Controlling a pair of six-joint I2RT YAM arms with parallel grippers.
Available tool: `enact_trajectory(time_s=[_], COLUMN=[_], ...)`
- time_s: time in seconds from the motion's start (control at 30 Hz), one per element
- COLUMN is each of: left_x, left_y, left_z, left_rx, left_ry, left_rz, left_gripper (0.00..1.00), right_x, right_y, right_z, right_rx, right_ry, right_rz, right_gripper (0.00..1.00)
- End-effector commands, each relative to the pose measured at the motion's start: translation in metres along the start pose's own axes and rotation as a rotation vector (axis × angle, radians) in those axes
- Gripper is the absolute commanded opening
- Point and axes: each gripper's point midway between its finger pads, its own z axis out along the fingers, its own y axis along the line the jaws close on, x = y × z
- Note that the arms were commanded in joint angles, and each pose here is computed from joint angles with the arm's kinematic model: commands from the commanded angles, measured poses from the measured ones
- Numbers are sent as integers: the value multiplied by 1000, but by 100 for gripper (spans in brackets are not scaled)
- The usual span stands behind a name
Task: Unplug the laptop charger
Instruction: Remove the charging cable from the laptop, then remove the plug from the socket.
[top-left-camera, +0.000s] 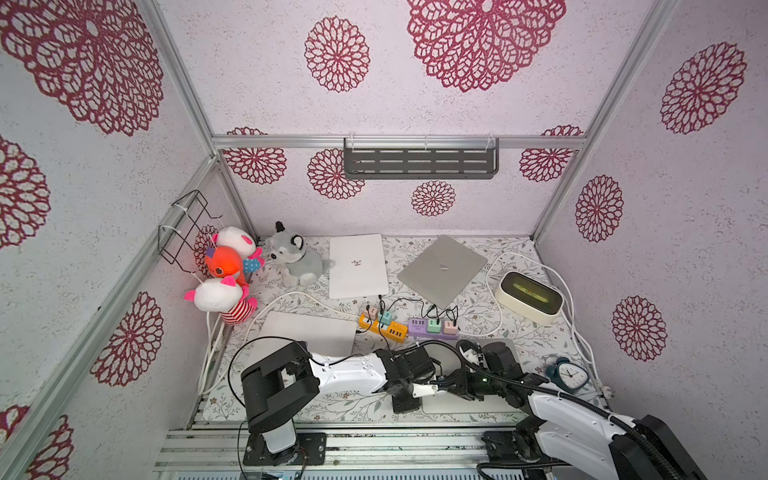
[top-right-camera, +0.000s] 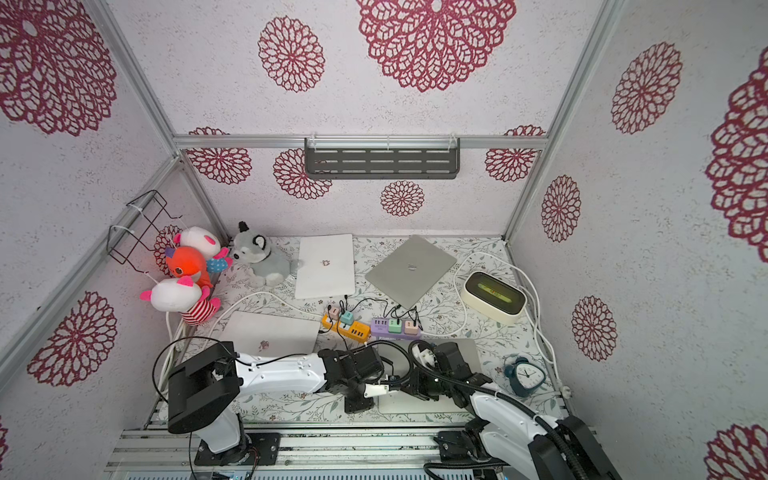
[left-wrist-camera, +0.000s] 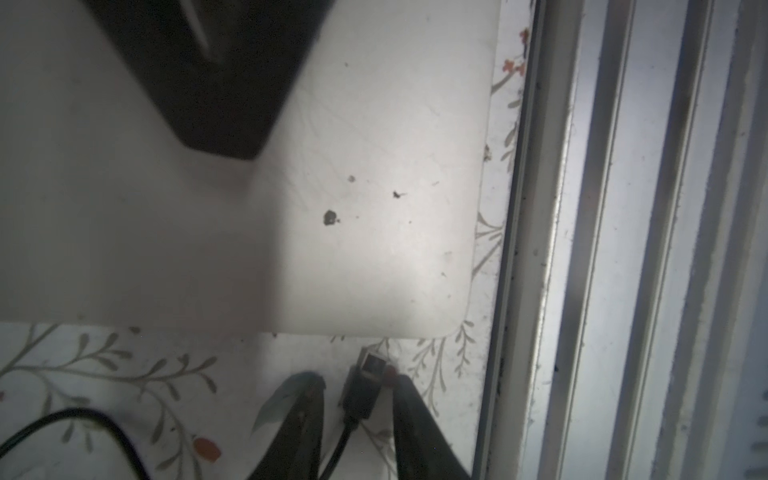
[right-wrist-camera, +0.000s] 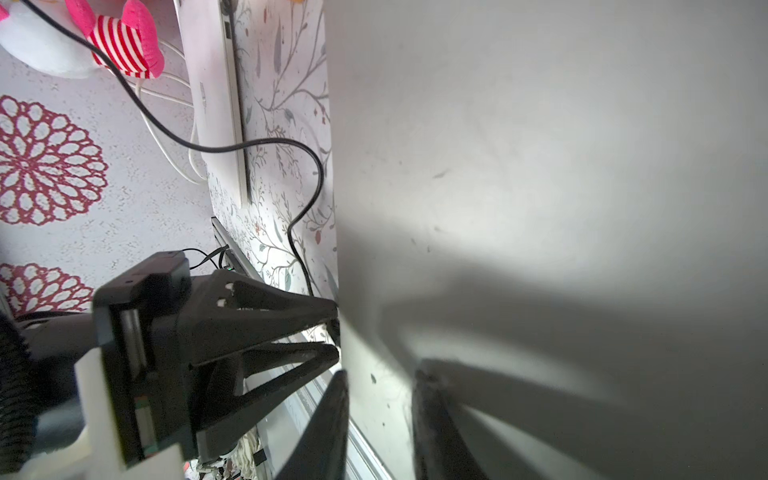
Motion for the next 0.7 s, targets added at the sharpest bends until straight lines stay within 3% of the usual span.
enact_trajectory(time_s=[0.0, 0.2, 0.4, 0.57, 0.67], left_x=[-16, -41, -42, -12, 17], left_y=[13, 38, 77, 131, 160], left_z=[-20, -69, -144, -215, -242], left_rx=[-52, -170, -296, -447, -501], left_ry=[-71, -265, -488, -676, -710], left_rz=[-13, -82, -240, -564, -755], left_gripper=[39, 49, 55, 56, 55], right_x=[7, -3, -22, -54, -75], right_y=[-17, -7, 6, 30, 50], right_z=[-2, -13, -30, -56, -67], right_rx=[89, 119, 191, 270, 317], right_ry=[15, -19, -86, -204, -263], right_rz=[29, -9, -61, -190, -286], right_gripper=[30, 33, 34, 34, 34])
